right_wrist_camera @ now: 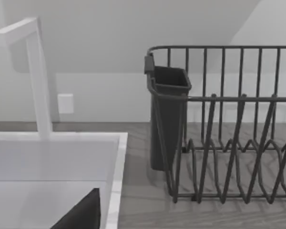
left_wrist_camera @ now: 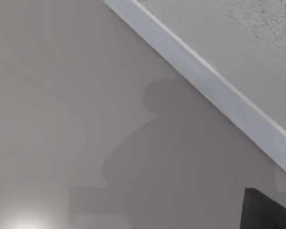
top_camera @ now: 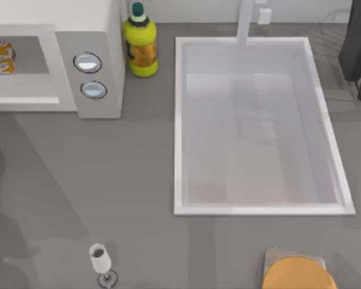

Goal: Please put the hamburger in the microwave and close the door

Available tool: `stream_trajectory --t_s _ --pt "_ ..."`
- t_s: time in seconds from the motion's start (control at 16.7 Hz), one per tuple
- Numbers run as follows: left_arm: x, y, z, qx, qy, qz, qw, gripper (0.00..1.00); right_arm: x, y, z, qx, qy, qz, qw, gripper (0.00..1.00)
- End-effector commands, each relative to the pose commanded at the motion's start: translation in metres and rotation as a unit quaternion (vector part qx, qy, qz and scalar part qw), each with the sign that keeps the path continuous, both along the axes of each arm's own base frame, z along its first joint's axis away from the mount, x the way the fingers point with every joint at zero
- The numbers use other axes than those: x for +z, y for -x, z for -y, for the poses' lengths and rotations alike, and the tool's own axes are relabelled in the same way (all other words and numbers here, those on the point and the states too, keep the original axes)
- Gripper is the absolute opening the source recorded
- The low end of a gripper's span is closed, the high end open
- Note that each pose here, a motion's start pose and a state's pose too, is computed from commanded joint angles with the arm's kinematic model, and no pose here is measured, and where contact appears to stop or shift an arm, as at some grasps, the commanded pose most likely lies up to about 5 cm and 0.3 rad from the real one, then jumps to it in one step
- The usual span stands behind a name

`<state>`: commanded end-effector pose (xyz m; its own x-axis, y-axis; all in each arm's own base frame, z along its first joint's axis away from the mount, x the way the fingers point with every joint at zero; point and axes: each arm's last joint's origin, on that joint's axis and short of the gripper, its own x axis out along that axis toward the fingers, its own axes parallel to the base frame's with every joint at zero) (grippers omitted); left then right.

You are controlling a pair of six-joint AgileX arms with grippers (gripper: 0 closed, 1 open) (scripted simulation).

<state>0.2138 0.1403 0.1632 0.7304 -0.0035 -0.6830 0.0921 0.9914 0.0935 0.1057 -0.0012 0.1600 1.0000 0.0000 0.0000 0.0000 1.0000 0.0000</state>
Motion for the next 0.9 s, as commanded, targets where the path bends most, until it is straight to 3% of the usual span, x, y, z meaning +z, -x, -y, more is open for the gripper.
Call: stream_trajectory --t_s 0.3,0.54,0.9 --pt "-0.014 0.013 0.043 0.008 0.025 -0.02 0.999 0.0 0.0 0.0 0.0 0.0 0.0 0.0 1.0 1.0" --pt "-0.018 0.024 0.053 0.036 0.047 -0.018 0.998 0.0 0.0 0.0 0.0 0.0 0.0 0.0 1.0 1.0" --pt "-0.006 0.018 0.047 0.057 0.031 -0.001 0.998 0.0 0.0 0.0 0.0 0.0 0.0 0.0 1.0 1.0"
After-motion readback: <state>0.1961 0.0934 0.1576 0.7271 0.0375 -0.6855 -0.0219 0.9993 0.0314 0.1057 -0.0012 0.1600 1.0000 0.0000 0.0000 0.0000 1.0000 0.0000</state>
